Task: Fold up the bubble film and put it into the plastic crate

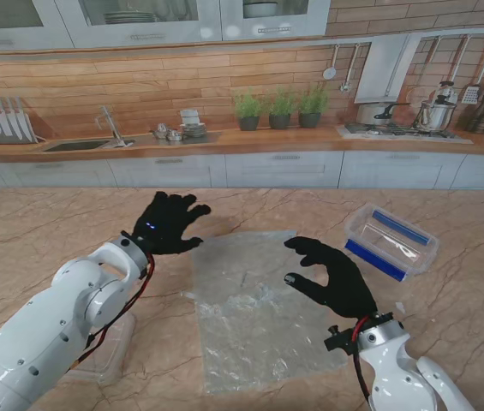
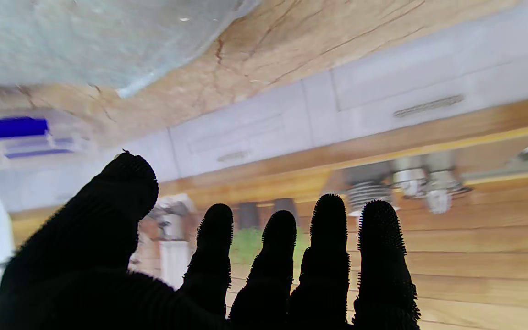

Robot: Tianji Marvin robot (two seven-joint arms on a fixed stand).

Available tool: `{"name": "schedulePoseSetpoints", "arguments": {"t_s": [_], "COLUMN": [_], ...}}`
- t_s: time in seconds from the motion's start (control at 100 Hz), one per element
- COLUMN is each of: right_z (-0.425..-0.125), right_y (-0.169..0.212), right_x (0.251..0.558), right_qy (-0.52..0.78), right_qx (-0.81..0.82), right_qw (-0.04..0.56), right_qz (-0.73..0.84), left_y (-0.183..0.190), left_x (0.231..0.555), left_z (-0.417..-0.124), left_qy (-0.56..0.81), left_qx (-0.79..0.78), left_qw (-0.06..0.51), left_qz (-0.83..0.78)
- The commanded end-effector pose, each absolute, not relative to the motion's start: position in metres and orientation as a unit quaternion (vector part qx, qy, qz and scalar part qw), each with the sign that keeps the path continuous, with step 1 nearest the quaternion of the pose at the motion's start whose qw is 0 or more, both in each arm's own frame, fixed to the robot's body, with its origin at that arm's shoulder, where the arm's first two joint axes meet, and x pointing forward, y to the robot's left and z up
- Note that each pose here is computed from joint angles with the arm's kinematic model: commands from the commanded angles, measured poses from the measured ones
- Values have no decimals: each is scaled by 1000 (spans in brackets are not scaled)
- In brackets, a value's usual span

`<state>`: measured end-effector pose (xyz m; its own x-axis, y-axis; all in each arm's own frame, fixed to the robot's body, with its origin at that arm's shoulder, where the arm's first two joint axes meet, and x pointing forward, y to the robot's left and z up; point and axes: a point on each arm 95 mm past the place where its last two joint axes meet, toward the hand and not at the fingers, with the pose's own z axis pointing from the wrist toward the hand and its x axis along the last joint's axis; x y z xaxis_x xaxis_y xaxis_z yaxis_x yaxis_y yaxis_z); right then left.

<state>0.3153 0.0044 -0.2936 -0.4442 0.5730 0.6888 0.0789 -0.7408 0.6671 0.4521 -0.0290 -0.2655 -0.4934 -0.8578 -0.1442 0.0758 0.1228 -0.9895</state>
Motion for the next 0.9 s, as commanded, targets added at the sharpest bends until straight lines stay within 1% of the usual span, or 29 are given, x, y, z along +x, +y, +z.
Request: {"name": "schedulePoseSetpoints", "arguments": {"t_s": [0.0, 0.08, 0.15, 0.33, 0.61, 0.89], "right_z": [-290, -288, -287, -278, -270, -283], "right_y": [9, 14, 17, 23, 25, 26], "right_x": [319, 327, 335, 364, 417, 468], "right_qy": [320, 322, 334, 385, 463, 510], "right_qx": [501, 497, 498, 491, 476, 500], "right_qw": [145, 146, 144, 154, 205, 253], "right_qz": [791, 792, 787, 766, 719, 652], "left_y": [-19, -8, -2, 0, -14, -33], "left_x": [454, 458, 461, 470, 496, 508], "left_z": [-272, -275, -279, -292, -309, -329], "left_qy": [623, 596, 575, 529, 530, 561], "left_qx": [-336, -385, -433, -527, -557, -576], "left_qw": [400, 392, 373, 343, 338, 321], "left_qz": [-582, -586, -585, -570, -543, -501]}}
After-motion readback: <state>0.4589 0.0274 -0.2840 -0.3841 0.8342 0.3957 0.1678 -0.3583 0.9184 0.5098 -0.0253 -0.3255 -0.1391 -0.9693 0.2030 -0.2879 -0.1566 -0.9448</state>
